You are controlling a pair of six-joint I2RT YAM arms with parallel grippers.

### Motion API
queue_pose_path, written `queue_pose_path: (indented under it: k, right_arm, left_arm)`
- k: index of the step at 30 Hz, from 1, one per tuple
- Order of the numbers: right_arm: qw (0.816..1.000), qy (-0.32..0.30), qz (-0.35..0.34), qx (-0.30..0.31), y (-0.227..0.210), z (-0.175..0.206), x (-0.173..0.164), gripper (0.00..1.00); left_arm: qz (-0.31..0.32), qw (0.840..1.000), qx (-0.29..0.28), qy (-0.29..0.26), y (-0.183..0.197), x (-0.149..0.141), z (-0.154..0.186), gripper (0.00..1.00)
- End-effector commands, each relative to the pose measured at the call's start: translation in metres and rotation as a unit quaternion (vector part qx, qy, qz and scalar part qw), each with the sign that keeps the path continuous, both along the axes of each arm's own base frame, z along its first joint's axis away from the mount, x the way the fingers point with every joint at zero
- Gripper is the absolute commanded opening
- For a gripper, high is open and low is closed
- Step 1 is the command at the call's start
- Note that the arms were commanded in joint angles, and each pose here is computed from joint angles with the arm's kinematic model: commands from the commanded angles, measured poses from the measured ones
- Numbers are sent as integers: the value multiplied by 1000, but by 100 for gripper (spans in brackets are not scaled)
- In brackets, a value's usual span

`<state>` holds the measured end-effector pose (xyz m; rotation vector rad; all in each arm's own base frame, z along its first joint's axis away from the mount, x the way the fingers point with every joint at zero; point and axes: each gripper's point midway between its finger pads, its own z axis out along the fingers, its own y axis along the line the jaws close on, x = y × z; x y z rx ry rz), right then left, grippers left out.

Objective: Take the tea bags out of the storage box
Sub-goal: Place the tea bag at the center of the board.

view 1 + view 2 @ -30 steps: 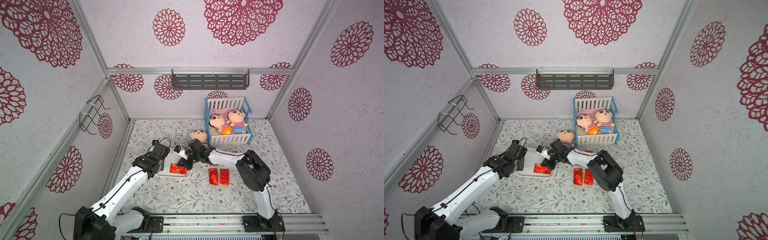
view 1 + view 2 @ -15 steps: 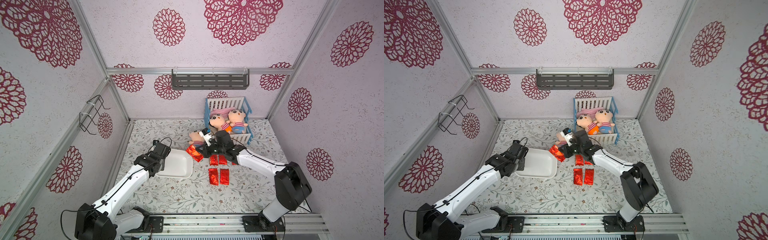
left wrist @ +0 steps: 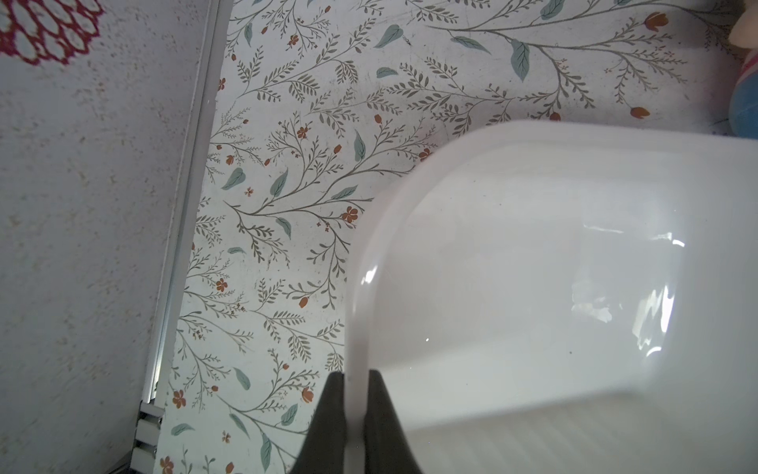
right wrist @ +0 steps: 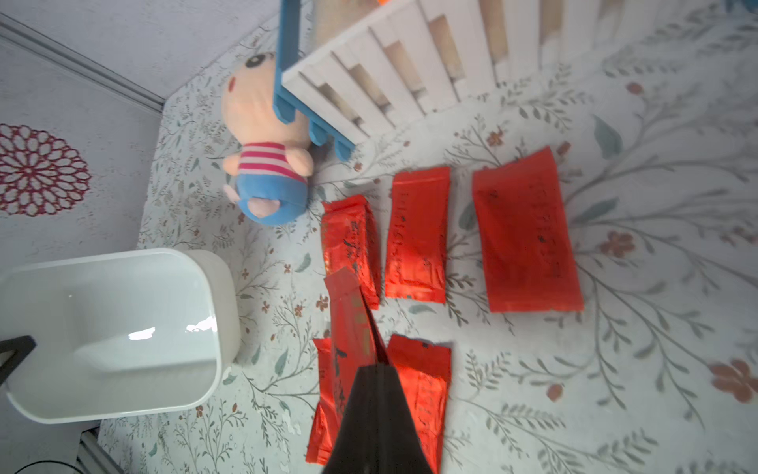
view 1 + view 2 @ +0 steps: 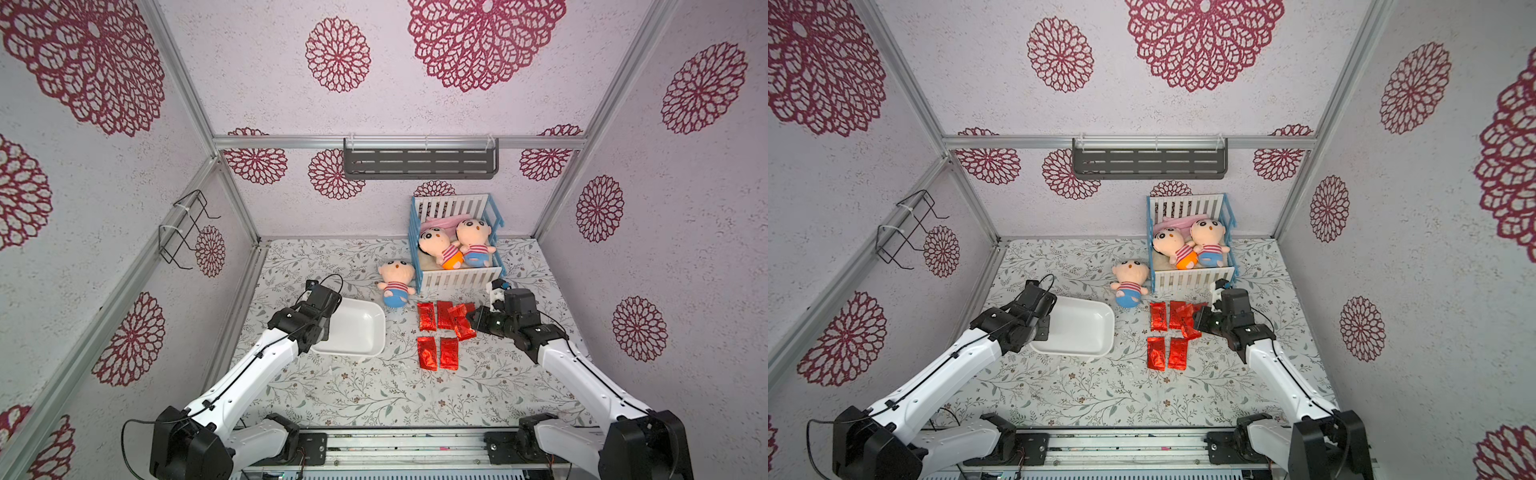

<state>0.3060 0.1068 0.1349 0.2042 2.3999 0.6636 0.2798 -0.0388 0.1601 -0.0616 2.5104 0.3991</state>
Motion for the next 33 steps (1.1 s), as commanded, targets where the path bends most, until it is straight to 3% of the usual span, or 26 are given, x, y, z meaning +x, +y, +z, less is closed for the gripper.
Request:
queue_pose_path:
  k: [1, 12, 23, 33]
  right_arm:
    - [997, 32, -61, -39, -26, -13, -9, 0]
    - [989, 71, -102, -85, -47, -58, -19, 0]
    - [992, 96, -45, -65, -28, -84, -21, 0]
    - [995, 84, -29, -55, -22, -81, -20, 0]
  left_arm:
    - [-5, 1000, -8, -4, -5, 2, 5, 0]
    - [-8, 1000, -13, -1, -7, 2, 3, 0]
    - [-9, 1000, -11, 6, -8, 2, 0, 0]
    - [-8, 1000, -11, 9, -9, 2, -2, 0]
